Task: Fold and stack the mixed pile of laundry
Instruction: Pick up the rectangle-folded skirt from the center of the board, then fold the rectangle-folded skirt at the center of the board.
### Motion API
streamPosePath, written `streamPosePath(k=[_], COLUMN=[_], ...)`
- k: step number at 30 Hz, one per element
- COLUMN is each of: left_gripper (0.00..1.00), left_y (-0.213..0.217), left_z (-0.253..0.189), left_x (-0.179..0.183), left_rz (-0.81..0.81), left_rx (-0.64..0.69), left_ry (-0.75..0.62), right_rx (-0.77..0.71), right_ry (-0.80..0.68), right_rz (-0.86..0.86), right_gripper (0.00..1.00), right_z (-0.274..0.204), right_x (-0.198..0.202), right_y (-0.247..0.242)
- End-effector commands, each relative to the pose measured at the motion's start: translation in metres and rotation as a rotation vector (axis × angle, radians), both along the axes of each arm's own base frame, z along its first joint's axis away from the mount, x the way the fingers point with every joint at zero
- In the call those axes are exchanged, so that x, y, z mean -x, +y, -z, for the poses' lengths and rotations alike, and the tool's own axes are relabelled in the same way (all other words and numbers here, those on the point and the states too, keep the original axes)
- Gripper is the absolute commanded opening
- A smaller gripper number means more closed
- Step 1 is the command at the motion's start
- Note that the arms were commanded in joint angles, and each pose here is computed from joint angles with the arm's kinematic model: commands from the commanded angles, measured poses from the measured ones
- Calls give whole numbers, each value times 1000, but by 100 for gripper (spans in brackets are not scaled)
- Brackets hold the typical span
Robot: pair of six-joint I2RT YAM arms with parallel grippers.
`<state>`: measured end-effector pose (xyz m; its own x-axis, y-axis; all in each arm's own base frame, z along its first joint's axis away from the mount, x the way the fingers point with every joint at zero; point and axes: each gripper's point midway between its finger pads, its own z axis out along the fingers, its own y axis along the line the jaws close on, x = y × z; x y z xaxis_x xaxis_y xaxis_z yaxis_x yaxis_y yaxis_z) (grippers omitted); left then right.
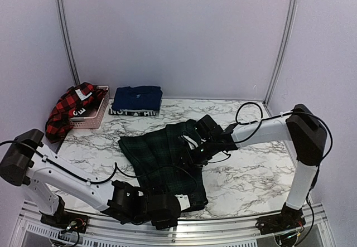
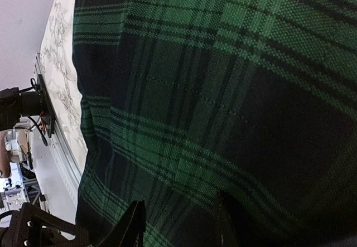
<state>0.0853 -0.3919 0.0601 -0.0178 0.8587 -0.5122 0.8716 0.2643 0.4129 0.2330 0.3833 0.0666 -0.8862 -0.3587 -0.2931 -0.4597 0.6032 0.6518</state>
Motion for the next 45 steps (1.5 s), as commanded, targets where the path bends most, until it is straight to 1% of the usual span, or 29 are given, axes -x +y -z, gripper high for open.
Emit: streamPosePath(k=[1, 3, 5, 7, 13, 15, 17, 20, 22, 23, 26, 29, 33, 36, 39, 45], left_gripper=[94, 95, 95, 91, 71, 61, 47, 26, 6, 0, 0, 0, 0, 0, 0, 0], left_y=[-12, -14, -14, -13, -4, -1, 1, -4, -7, -7, -3, -2, -3, 0, 2, -2], left_z=[6, 13, 20, 23, 29, 26, 18, -4, -20, -28, -45, -58, -68, -67, -72, -105], left_x=[-1, -2, -8, -14, -33, -38, -44, -39, -32, -30, -24, -10, 19, 37, 53, 74], left_rz=[27, 33, 24, 7, -29, -39, -49, -17, 9, 16, 31, 83, 170, 209, 234, 295], left_rx=[-25, -42, -74, -94, -156, -166, -158, -110, -64, -43, -15, 27, 61, 55, 60, 103], left_ry=[-43, -53, -93, -133, -227, -251, -266, -241, -200, -184, -149, -65, 92, 198, 292, 423], right_rx=[-59, -41, -23, -4, 48, 61, 66, 58, 49, 44, 32, -21, -102, -148, -131, -99], right_ry=[-33, -18, -6, 10, 66, 78, 88, 89, 74, 66, 46, 15, -61, -107, -127, -111], right_rz=[-55, -64, -77, -87, -130, -145, -155, -162, -165, -168, -184, -198, -186, -176, -195, -226], right_gripper=[38, 37, 37, 37, 36, 35, 35, 35, 35, 35, 37, 41, 46, 46, 46, 47], right_z=[-2, 11, 23, 36, 72, 80, 83, 76, 65, 58, 38, 6, -46, -70, -64, -19], right_x=[-8, -7, -4, 1, 24, 31, 38, 43, 42, 41, 41, 35, 7, -18, -34, -43], right_y=[22, 23, 23, 22, 17, 16, 16, 14, 14, 15, 16, 20, 27, 30, 32, 42])
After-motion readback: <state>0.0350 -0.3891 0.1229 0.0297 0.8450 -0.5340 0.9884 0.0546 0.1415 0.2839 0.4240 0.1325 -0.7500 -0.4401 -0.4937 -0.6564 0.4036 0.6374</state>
